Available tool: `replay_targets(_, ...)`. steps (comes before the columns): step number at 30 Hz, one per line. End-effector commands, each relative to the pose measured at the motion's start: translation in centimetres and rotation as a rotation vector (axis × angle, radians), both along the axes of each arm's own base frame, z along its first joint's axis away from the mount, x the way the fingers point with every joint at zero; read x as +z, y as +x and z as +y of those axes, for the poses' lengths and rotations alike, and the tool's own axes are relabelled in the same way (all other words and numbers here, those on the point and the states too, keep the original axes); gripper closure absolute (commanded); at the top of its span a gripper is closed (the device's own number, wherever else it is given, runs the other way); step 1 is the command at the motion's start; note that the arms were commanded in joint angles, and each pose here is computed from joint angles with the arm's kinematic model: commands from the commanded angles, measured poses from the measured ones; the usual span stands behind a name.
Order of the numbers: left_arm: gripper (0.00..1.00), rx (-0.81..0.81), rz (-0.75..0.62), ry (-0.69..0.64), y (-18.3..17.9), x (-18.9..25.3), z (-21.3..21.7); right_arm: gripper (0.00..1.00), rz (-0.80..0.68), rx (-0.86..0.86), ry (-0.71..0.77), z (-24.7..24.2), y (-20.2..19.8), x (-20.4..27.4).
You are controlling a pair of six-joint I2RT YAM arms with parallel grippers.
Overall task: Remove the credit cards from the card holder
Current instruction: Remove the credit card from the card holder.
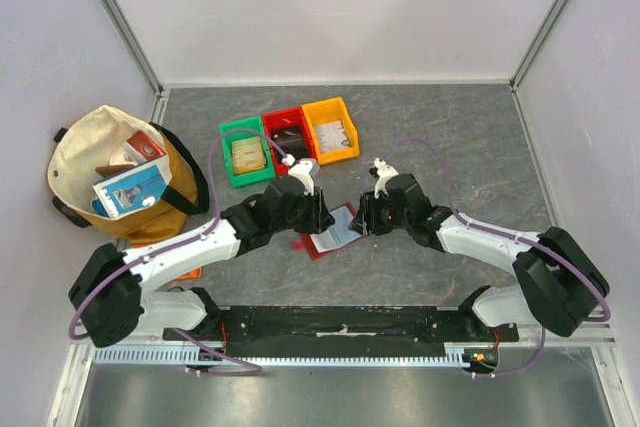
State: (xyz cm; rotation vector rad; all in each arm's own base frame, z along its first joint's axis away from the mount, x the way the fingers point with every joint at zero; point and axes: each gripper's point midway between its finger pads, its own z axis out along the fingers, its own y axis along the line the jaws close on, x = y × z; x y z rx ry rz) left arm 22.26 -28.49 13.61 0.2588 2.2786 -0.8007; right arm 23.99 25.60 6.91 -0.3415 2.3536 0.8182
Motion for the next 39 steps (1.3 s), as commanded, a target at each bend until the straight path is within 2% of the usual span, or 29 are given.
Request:
replay_targets(1, 0.62, 0.064, 0.032, 0.002, 0.8, -2.5, -0.3, 0.49, -0.024, 0.001, 0.048, 0.8, 0.3, -0.2)
replay_targets(7, 0.62, 0.119, 0.122, 0.095, -0.1, -6.9, 1.4, 0.50, -0.009, 0.016, 0.052, 0.9, -0.1, -1.2)
replay_targets(20, 0.65, 0.191, 0.185, 0.238, -1.5, -10.5, 5.0, 0.53, 0.017, 0.035, 0.049, 1.3, -0.3, -2.3)
replay_targets(29, 0.67, 0.184, 0.217, 0.261, -2.0, -11.7, 5.2, 0.54, 0.039, 0.045, 0.034, 1.4, -0.3, -2.8)
replay_targets(33, 0.72, 0.180, 0.224, 0.257, -2.1, -11.9, 5.1, 0.54, 0.046, 0.049, 0.031, 1.5, -0.3, -3.1)
replay_targets(39, 0.74, 0.170, 0.230, 0.241, -2.2, -12.0, 4.7, 0.55, 0.078, 0.096, 0.053, 2.9, -1.0, -3.4)
